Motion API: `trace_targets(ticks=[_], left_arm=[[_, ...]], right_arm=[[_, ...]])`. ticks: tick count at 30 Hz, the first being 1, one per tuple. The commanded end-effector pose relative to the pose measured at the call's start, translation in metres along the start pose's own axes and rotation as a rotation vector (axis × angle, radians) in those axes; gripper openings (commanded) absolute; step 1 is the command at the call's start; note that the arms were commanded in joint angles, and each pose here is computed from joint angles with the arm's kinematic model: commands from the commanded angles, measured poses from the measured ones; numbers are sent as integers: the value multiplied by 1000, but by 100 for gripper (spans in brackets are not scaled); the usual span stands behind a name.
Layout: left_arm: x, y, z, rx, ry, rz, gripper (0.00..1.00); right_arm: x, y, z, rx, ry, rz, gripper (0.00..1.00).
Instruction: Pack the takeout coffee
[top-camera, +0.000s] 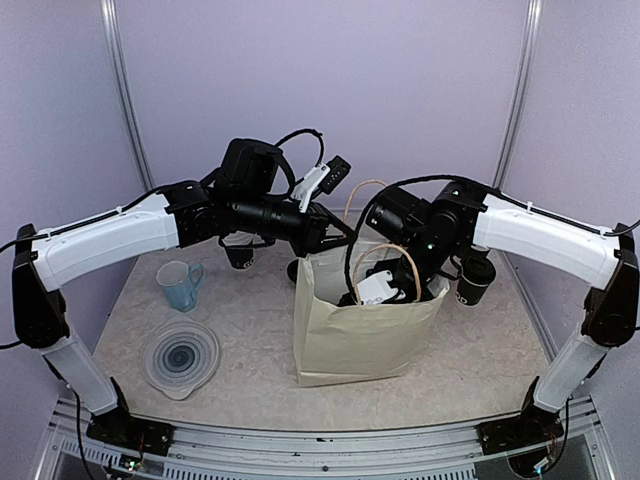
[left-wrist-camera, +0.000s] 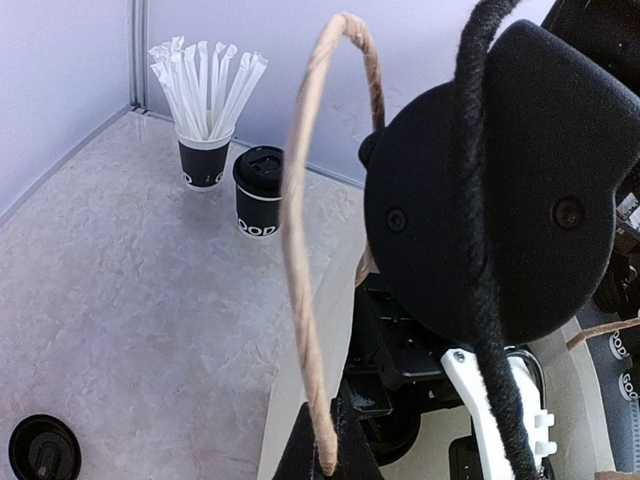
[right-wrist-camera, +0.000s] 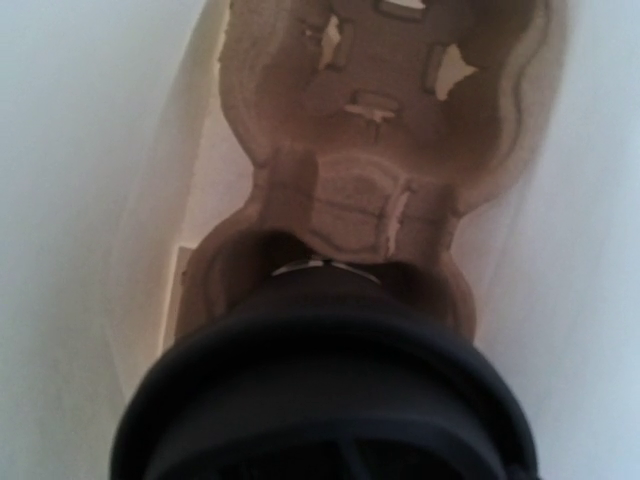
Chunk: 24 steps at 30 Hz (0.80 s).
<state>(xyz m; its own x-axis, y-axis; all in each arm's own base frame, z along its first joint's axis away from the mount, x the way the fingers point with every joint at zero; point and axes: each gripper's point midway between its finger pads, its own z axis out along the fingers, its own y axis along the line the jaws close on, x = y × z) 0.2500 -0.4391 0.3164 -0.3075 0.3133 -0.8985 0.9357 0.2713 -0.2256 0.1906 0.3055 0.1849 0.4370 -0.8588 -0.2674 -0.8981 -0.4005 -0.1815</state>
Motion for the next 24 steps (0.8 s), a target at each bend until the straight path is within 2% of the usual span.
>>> trace_targets(ticks=[1, 7, 10, 12, 18, 24], left_arm=[[-1, -1, 7, 31, -30, 0, 0], [13, 7, 10, -1, -6, 8, 0], [19, 13, 11, -34, 3, 19, 0], [23, 17, 12, -51, 13, 27, 0], [26, 21, 14, -67, 9, 30, 0], [22, 29, 7, -133, -14, 41, 0]], right_arm=[[-2, -14, -16, 89, -1, -47, 75], [-2, -28, -32, 164, 20, -66, 75], [-13, -16, -44, 127, -46, -95, 76], [-17, -8, -46, 98, -77, -97, 80], [-10, 4, -35, 16, -48, -60, 86], [-28, -22, -74, 152, -98, -94, 86]])
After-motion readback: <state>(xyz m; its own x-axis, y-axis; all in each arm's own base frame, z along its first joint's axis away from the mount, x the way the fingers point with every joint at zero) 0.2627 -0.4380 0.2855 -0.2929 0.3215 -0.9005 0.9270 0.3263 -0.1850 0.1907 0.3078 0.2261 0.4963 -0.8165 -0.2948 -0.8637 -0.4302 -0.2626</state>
